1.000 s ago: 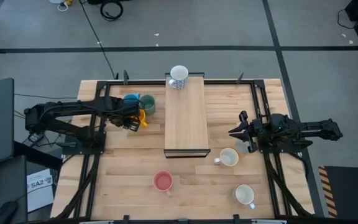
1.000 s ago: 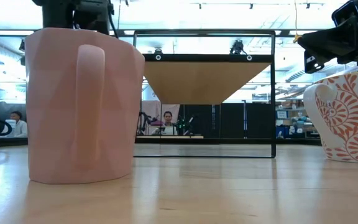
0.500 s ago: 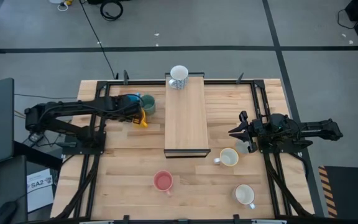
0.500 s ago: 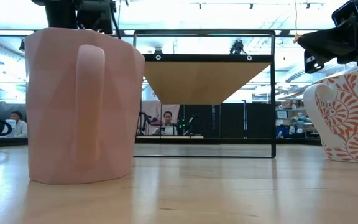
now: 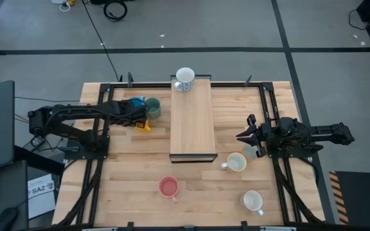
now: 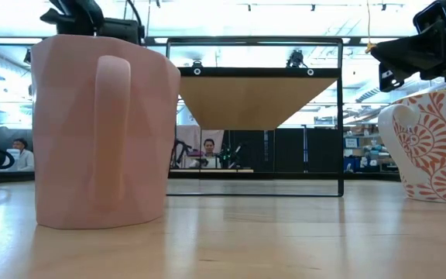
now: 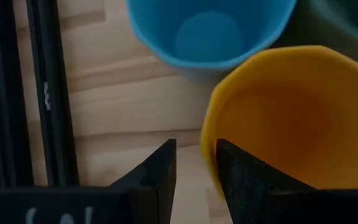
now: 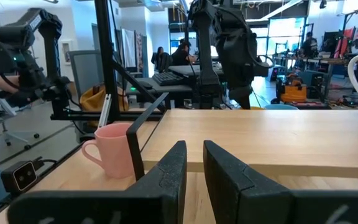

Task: Place coffee mugs
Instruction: Put the yellow mug on the shelf, then put the pink mug on the shelf

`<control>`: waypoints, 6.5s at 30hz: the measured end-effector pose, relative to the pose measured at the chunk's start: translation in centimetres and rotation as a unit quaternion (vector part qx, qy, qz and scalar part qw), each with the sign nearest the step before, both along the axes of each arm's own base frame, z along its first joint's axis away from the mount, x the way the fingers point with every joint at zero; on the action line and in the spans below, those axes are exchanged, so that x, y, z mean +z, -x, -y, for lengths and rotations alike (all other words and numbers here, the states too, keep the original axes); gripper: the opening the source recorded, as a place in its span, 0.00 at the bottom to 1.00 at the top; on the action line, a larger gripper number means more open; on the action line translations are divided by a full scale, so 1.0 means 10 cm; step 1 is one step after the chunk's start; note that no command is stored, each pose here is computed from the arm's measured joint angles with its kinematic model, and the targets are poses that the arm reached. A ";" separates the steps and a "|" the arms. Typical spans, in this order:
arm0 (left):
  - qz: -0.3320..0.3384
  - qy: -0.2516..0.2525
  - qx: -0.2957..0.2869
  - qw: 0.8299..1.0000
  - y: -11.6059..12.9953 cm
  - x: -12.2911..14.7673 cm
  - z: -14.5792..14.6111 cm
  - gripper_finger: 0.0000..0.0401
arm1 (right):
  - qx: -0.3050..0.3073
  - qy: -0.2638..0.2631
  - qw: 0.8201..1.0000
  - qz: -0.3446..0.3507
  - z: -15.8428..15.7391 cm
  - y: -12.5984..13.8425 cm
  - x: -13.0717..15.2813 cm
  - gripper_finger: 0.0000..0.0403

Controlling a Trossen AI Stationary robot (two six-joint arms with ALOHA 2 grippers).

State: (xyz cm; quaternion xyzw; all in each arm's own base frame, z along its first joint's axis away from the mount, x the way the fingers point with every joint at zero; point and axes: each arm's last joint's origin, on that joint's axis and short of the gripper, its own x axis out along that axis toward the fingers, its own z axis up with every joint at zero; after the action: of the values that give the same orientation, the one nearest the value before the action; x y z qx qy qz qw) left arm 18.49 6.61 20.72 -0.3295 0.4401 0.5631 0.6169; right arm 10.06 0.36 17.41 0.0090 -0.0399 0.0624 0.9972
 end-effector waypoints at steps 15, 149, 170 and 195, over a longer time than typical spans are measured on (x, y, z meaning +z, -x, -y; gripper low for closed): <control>0.026 0.026 -0.011 0.999 0.00 -0.18 0.02 0.27 | 0.000 0.000 1.000 0.001 0.00 0.00 0.00 0.15; 0.018 0.000 -0.707 0.707 -2.04 1.42 0.49 0.10 | 0.000 0.000 1.000 -0.008 0.00 -0.01 -0.01 0.15; 0.019 -0.002 -0.707 0.707 -2.04 1.42 0.49 0.33 | 0.000 0.000 1.000 -0.008 0.00 -0.01 -0.01 0.15; 0.056 -0.040 -0.702 0.709 -1.91 1.68 0.49 0.40 | 0.000 0.000 1.000 -0.008 0.00 -0.01 -0.01 0.15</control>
State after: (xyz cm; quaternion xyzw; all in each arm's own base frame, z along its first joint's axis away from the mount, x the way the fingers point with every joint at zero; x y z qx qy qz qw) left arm 37.56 1.72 37.50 0.0685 0.4864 -0.0350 0.8703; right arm 10.16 0.36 17.27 0.0095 -0.0319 0.0625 0.9975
